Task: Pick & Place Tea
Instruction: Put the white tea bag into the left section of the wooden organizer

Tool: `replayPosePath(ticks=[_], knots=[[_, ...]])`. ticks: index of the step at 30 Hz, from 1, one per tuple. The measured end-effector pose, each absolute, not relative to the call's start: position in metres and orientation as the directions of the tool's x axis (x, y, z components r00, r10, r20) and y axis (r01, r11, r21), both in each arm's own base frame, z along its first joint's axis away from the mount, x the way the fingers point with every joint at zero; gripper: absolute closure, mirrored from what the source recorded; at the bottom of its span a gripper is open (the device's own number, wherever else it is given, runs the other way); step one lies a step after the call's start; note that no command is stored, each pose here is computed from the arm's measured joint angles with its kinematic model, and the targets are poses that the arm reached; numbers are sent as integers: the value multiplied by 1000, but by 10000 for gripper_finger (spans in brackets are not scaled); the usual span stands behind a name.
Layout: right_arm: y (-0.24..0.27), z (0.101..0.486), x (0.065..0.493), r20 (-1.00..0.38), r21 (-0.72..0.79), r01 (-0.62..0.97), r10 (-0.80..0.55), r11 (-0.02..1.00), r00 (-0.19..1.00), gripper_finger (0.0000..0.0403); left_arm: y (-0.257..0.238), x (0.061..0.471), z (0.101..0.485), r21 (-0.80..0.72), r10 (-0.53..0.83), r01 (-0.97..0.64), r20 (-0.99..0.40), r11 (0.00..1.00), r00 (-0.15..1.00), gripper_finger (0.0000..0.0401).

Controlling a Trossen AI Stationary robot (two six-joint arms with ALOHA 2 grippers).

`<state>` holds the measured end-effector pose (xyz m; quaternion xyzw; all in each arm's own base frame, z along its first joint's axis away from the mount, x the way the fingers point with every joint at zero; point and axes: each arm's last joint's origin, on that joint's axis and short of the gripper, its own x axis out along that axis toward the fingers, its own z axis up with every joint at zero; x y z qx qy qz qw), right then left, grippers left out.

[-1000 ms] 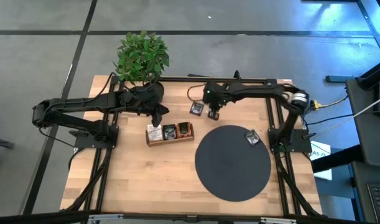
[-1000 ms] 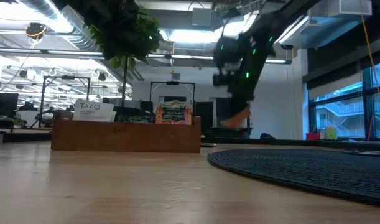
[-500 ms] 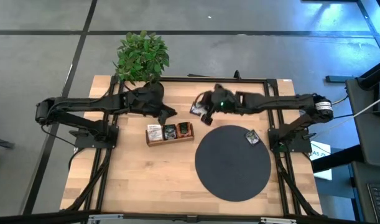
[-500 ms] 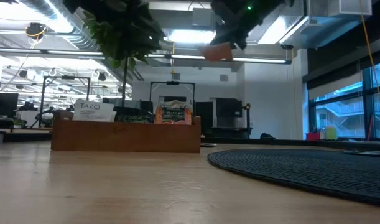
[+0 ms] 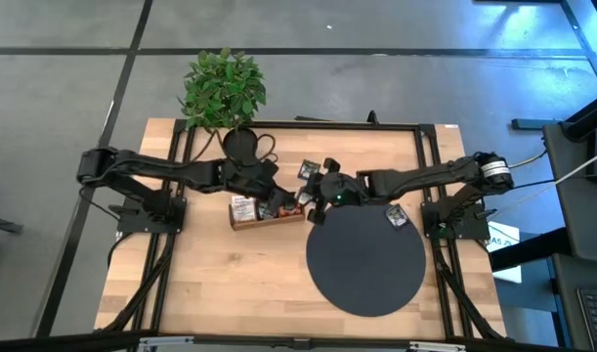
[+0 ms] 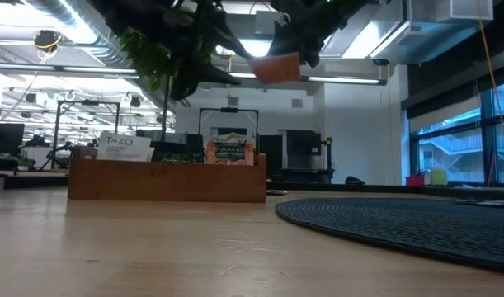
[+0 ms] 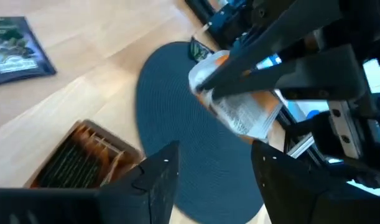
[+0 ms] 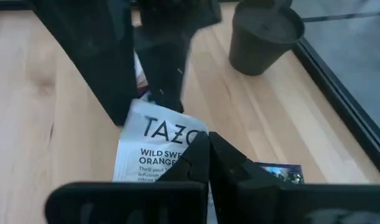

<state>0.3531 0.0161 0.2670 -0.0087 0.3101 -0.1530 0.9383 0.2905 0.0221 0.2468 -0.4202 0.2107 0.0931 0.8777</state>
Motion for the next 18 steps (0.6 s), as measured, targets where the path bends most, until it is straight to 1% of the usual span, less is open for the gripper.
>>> replayPosePath(ticks=[2, 9, 12, 18], knots=[[20, 265, 354, -580, -110, 271, -283, 956, 764, 399, 22, 292, 245, -698, -15, -340, -449, 630, 894, 209], [27, 261, 356, -588, -118, 253, -273, 960, 762, 398, 20, 296, 251, -716, -14, -287, -383, 636, 924, 208], [28, 263, 355, -574, -145, 275, -307, 950, 759, 398, 19, 296, 250, -715, -14, -293, -390, 635, 921, 213], [29, 263, 355, -569, -149, 281, -315, 948, 760, 398, 19, 296, 249, -725, -11, -305, -396, 617, 918, 224]])
